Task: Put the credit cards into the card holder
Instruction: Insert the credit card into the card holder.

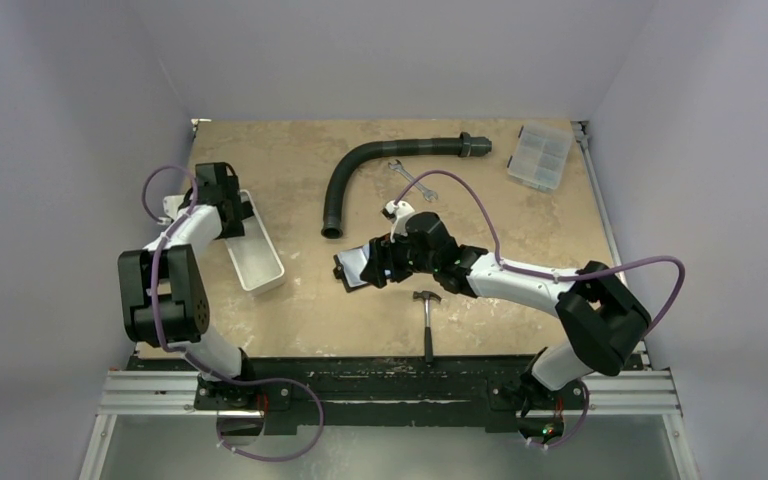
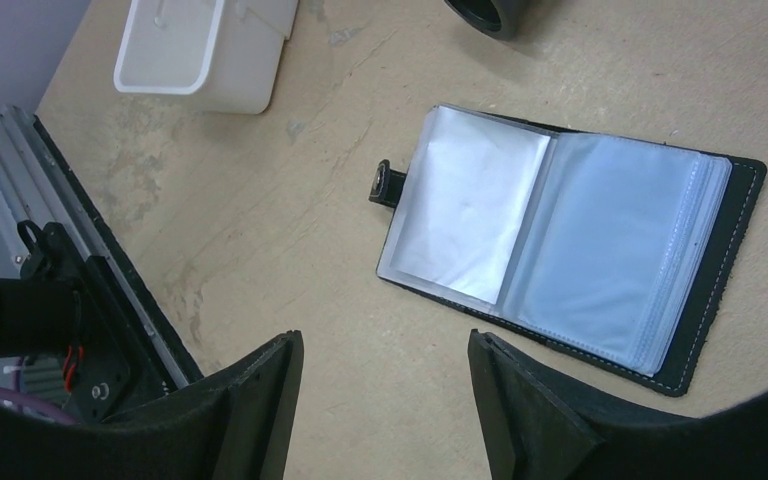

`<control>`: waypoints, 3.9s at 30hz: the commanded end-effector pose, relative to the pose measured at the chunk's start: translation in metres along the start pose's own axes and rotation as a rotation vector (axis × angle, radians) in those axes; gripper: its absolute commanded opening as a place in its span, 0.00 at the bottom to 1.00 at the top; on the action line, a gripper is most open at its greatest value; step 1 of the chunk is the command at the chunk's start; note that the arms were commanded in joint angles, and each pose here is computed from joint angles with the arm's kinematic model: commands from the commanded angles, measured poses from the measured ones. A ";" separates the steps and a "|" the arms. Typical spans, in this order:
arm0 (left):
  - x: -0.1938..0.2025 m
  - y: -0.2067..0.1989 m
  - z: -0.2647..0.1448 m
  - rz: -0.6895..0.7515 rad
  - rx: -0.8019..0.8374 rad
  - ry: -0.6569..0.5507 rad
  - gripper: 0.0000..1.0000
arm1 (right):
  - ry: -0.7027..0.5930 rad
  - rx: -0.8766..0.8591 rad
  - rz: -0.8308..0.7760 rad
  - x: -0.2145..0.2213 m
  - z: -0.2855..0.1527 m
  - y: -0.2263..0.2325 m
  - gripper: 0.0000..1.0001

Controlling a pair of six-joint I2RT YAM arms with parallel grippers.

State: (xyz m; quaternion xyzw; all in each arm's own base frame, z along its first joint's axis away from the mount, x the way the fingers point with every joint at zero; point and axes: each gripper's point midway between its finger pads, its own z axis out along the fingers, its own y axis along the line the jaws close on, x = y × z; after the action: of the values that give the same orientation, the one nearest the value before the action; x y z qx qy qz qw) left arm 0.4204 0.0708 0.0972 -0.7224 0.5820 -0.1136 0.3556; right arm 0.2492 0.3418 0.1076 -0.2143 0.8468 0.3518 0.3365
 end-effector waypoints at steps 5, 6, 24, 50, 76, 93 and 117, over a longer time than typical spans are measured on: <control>-0.006 -0.019 0.023 -0.107 0.017 -0.056 0.94 | -0.035 -0.035 -0.020 -0.007 0.002 0.001 0.69; -0.005 -0.019 0.025 -0.113 0.023 -0.055 0.94 | -0.035 -0.035 -0.019 -0.007 0.002 0.001 0.69; -0.006 -0.023 0.040 -0.074 0.083 -0.083 0.47 | -0.026 -0.043 -0.008 -0.005 0.004 -0.002 0.68; -0.019 -0.045 0.026 -0.038 0.127 -0.108 0.19 | -0.011 -0.068 0.000 -0.002 0.007 0.002 0.68; -0.022 -0.071 0.008 -0.060 0.160 -0.057 0.10 | -0.005 -0.078 0.004 0.000 0.007 0.003 0.68; -0.025 -0.134 -0.078 -0.104 0.376 0.085 0.00 | 0.004 -0.079 0.009 0.002 0.009 0.002 0.68; 0.256 0.051 -0.264 1.344 1.188 1.007 0.00 | -0.363 -0.152 0.135 -0.055 -0.120 -0.019 0.74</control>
State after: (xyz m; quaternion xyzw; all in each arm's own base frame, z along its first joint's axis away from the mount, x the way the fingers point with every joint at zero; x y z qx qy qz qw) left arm 0.3269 -0.2816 0.2298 0.1451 0.7832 -0.4645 0.3870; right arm 0.2564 0.2550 0.1918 -0.1305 0.7712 0.4469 0.4341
